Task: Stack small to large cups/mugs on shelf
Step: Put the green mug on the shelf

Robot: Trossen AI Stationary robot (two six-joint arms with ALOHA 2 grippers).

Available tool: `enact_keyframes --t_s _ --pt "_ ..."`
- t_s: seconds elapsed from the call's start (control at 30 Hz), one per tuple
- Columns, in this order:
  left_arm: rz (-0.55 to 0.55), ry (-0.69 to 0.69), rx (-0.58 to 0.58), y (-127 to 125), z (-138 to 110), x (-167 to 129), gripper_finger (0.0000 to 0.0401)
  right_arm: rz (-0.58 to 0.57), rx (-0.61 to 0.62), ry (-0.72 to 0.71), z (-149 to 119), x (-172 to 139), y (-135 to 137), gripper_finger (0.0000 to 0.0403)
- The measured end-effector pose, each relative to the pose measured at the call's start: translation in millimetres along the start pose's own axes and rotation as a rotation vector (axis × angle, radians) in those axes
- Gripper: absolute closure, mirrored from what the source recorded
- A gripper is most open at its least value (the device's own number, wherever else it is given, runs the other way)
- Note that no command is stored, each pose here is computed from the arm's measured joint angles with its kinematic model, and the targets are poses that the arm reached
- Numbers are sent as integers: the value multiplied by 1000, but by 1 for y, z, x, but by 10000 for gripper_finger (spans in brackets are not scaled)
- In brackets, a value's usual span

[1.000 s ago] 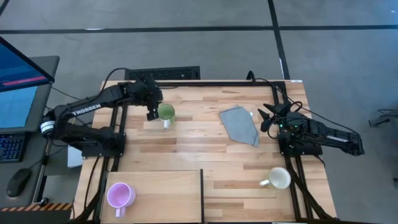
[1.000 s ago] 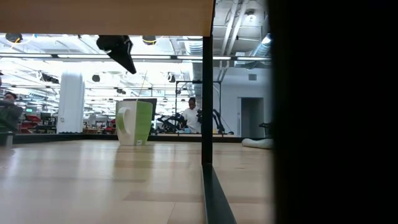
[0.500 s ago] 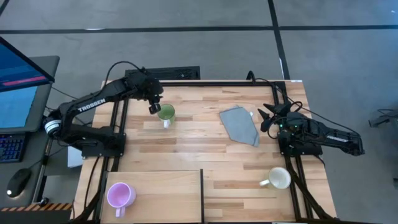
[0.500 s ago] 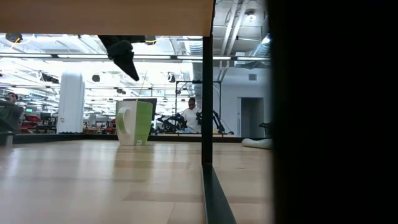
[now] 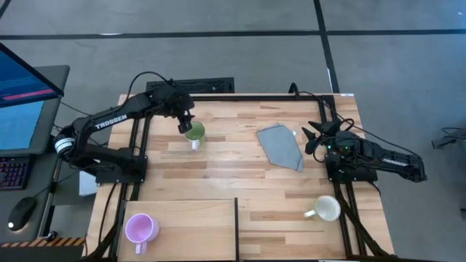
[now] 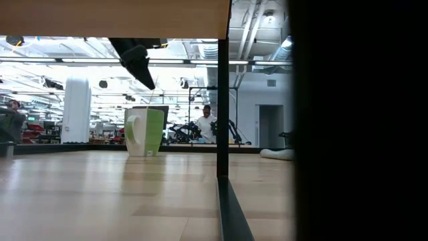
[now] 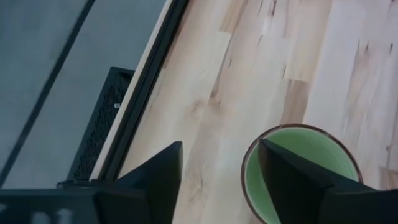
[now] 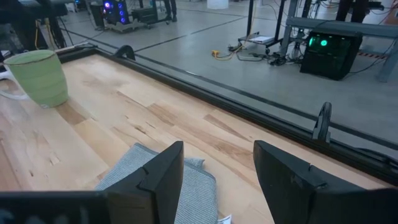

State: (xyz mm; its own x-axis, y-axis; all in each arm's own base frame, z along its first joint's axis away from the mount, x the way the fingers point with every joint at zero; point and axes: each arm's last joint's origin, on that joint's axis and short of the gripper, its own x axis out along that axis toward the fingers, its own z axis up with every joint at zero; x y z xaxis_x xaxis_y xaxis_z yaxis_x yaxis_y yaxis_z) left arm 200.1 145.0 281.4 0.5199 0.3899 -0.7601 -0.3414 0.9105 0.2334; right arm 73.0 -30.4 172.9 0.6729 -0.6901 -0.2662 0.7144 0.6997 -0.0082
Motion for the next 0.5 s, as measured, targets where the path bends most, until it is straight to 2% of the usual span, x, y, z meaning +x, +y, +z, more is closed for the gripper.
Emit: enact_keyframes --t_s 0.17,0.27,0.5 --pt "-14 17 28 -3 -1 0 171 0 0 0 0 0 0 187" --pt "-28 51 56 -4 -4 0 167 0 0 0 0 0 0 187" --pt "-33 64 43 -5 -5 1 166 0 0 0 0 0 0 187"
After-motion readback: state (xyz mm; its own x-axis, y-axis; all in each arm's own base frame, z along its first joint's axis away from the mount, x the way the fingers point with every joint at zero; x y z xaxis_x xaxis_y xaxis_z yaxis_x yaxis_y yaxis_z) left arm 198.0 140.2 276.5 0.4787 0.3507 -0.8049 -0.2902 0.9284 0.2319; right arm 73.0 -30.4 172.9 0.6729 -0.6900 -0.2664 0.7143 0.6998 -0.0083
